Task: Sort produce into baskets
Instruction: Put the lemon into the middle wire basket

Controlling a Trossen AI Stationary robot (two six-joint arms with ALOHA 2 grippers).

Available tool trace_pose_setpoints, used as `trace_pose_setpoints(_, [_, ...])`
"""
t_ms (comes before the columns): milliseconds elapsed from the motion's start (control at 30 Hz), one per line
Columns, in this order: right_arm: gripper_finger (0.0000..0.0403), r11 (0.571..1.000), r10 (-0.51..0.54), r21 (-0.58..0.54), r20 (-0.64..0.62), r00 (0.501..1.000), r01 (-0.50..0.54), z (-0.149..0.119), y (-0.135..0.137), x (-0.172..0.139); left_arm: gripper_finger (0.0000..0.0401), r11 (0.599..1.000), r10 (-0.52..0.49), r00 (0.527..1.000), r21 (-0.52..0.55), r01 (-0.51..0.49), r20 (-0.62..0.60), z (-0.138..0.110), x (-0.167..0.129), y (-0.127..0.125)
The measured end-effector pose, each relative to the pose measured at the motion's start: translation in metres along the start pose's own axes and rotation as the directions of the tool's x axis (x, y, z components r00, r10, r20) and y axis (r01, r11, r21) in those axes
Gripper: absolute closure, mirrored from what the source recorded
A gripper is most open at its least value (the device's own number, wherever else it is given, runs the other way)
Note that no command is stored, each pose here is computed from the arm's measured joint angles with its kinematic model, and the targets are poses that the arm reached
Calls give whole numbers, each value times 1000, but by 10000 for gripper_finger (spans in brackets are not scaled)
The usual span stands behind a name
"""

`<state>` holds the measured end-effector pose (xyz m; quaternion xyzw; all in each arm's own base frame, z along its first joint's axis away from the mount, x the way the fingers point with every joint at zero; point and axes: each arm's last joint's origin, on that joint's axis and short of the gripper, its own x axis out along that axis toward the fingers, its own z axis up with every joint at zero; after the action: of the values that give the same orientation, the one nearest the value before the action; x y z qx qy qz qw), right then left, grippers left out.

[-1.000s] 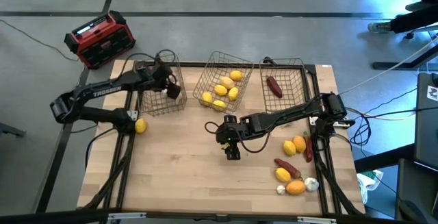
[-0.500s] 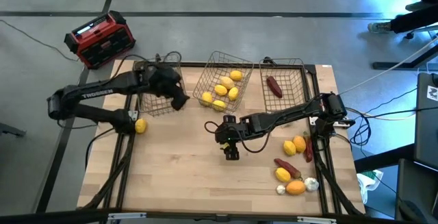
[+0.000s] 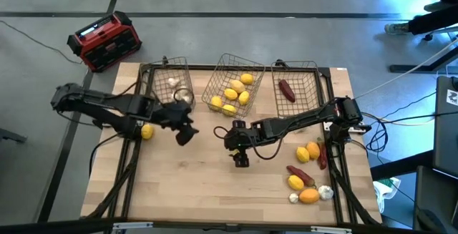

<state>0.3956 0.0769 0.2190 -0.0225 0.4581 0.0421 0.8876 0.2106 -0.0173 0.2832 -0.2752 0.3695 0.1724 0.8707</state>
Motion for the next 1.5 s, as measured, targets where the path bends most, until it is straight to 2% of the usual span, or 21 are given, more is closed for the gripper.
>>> trace_pose_setpoints(167, [100, 1000, 1, 1, 17, 1000, -1, 2, 0, 0, 134, 999, 18, 995, -33, -22, -101, -25, -6, -12])
trace_pose_setpoints(400, [100, 1000, 1, -6, 16, 1000, -1, 2, 0, 0, 134, 980, 164, 965, -74, -182, -203, -57, -16, -13])
trace_pose_setpoints(533, [100, 1000, 1, -9, 17, 1000, -1, 2, 0, 0, 134, 953, 271, 926, -62, -296, -263, -69, -11, -12])
trace_pose_setpoints(667, [100, 1000, 1, -10, 17, 1000, -1, 2, 0, 0, 134, 925, 361, 877, 2, -380, -318, -77, 2, -14])
trace_pose_setpoints(800, [100, 1000, 1, -10, 17, 1000, -1, 2, 0, 0, 134, 861, 491, 781, 75, -503, -386, -86, 12, -10])
trace_pose_setpoints(1000, [100, 1000, 1, -10, 20, 1000, -1, 2, 0, 0, 134, 693, 692, 568, 190, -696, -445, -96, 20, 0])
trace_pose_setpoints(1500, [100, 1000, 2, -9, 28, 1000, -2, 3, 0, 0, 135, 538, 818, 363, 373, -756, -445, -116, 51, 10])
